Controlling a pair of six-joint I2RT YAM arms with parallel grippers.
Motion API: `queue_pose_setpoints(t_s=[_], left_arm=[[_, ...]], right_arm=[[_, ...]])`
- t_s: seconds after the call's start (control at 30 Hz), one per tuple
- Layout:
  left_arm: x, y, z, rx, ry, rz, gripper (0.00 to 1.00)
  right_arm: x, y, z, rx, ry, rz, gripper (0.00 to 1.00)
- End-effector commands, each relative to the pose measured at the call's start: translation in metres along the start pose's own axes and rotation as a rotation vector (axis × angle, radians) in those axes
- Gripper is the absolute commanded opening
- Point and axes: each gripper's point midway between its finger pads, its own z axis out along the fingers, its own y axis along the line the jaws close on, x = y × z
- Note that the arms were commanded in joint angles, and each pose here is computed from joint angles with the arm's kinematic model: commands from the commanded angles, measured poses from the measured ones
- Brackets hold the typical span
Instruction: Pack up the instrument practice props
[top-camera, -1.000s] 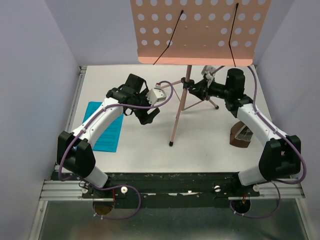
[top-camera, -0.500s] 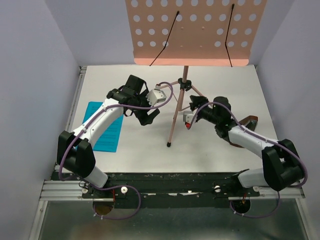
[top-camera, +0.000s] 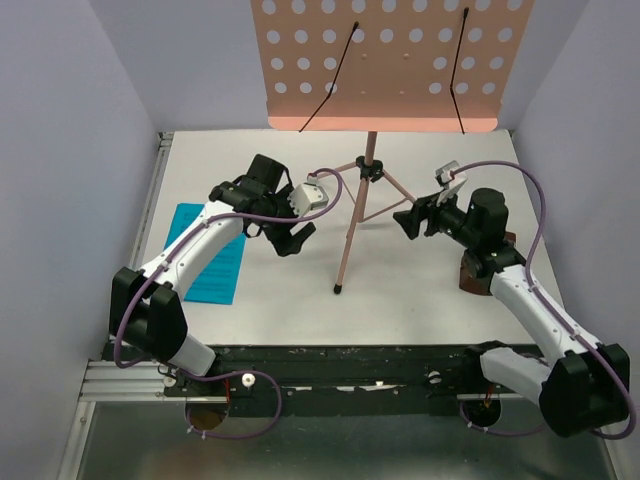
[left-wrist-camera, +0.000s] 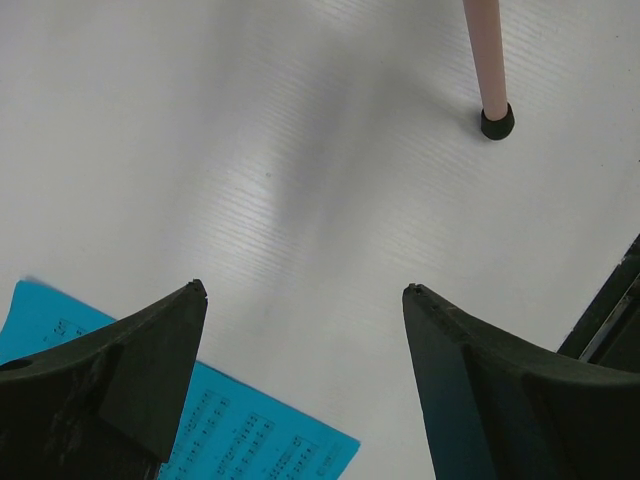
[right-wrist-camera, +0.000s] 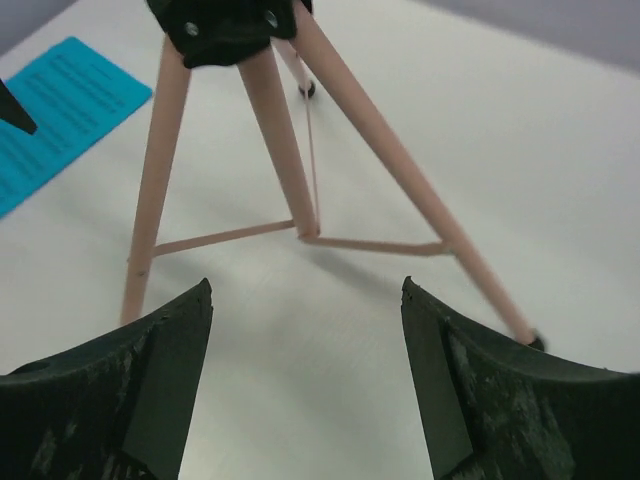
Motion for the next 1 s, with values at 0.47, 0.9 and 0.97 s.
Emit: queue_pose_setpoints(t_s=[0.47,0.9,0.97], left_arm=[[-0.001,-0.009,-0.014,0.036,0.024,-0.048,0.88],[0.010,-0.007,-0.018,-0.003,0.043,-0.036,0.88],[0.009,-0.007,-0.018,-0.004,0.041,-0.035,0.88]], right_arm=[[-0.052,0.027,0.047,-0.451,0.077,0.898,0.64],[-0.055,0.036,0.074,-0.473,0.092,0.845,0.48],[-0.054,0.037,0.076,-0.476,0.097,0.814,0.43]])
